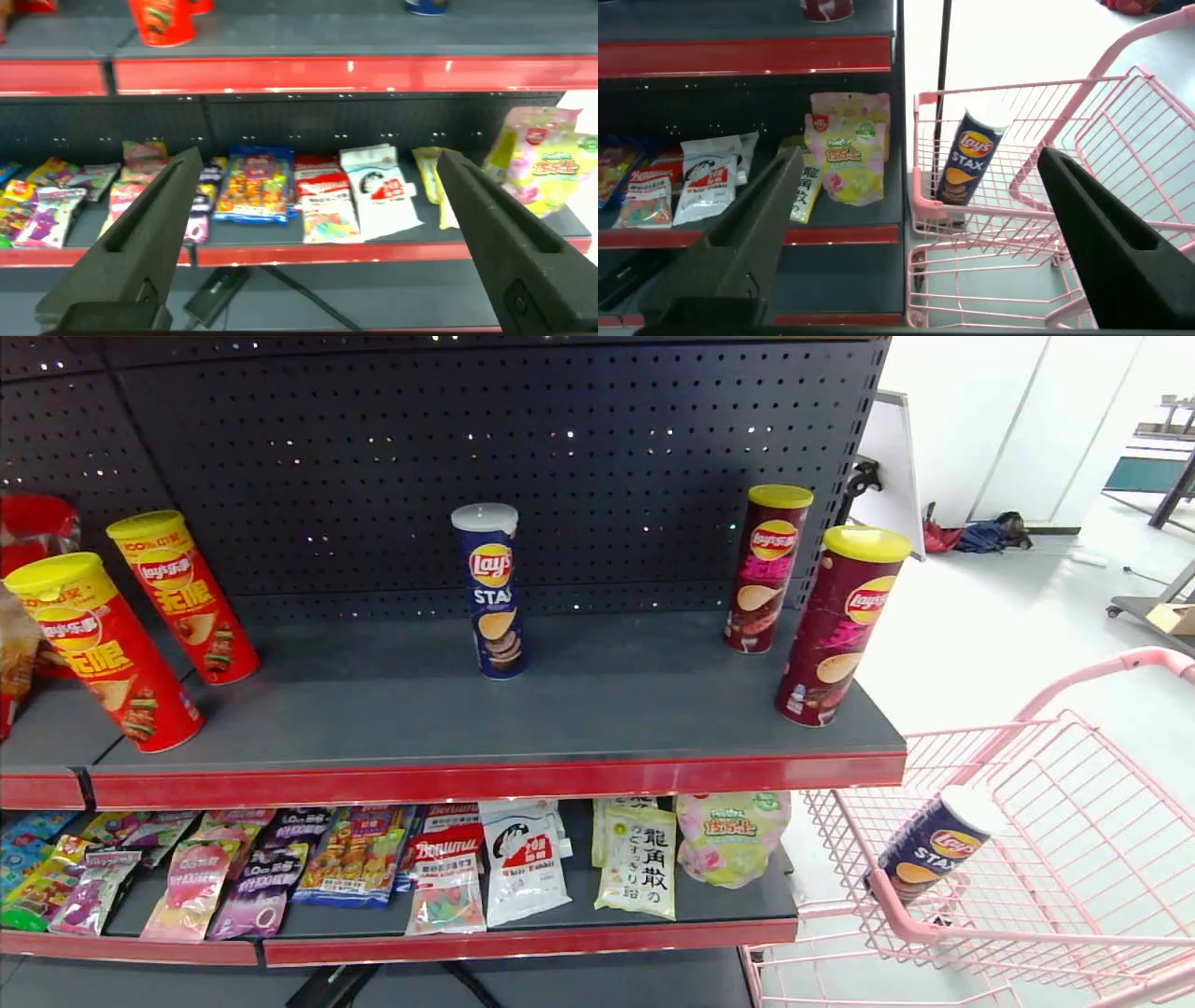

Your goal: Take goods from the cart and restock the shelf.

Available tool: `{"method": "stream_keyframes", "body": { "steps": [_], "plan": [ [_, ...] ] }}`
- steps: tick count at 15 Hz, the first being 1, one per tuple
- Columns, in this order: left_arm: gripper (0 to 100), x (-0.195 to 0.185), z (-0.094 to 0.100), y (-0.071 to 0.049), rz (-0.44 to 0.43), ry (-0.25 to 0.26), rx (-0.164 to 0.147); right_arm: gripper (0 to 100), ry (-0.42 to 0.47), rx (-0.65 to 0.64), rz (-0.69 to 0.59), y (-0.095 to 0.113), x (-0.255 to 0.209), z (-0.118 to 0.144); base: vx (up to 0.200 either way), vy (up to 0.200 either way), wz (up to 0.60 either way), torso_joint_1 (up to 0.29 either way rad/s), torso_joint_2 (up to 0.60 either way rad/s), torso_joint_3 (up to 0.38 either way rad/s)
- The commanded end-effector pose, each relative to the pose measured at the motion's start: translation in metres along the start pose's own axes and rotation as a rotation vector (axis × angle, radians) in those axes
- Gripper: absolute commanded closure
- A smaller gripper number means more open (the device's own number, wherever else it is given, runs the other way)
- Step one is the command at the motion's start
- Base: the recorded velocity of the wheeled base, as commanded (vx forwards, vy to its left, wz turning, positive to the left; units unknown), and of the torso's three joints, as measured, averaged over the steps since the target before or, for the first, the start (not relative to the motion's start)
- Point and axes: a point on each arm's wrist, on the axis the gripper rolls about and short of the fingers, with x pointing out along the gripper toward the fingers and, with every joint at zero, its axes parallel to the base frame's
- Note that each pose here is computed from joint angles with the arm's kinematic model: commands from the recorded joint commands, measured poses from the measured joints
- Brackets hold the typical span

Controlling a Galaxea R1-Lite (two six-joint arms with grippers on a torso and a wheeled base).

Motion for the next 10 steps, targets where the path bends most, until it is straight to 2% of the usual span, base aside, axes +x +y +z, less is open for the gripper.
{"method": "stream_keyframes", "body": {
  "steps": [1,10],
  "plan": [
    [0,0.0000,0.0001,0.0000,0.001,0.000,-0.001,0,0.000,-0.002,-0.002,0.0000,0.0000,0.0000,0.000,0.000,0.00,0.000,0.00,0.000],
    [0,0.0000,0.0001,0.0000,0.001,0.000,-0.001,0,0.000,0.001,-0.003,-0.0001,0.0000,0.0000,0.000,0.000,-0.60,0.004,0.00,0.003]
  ]
}}
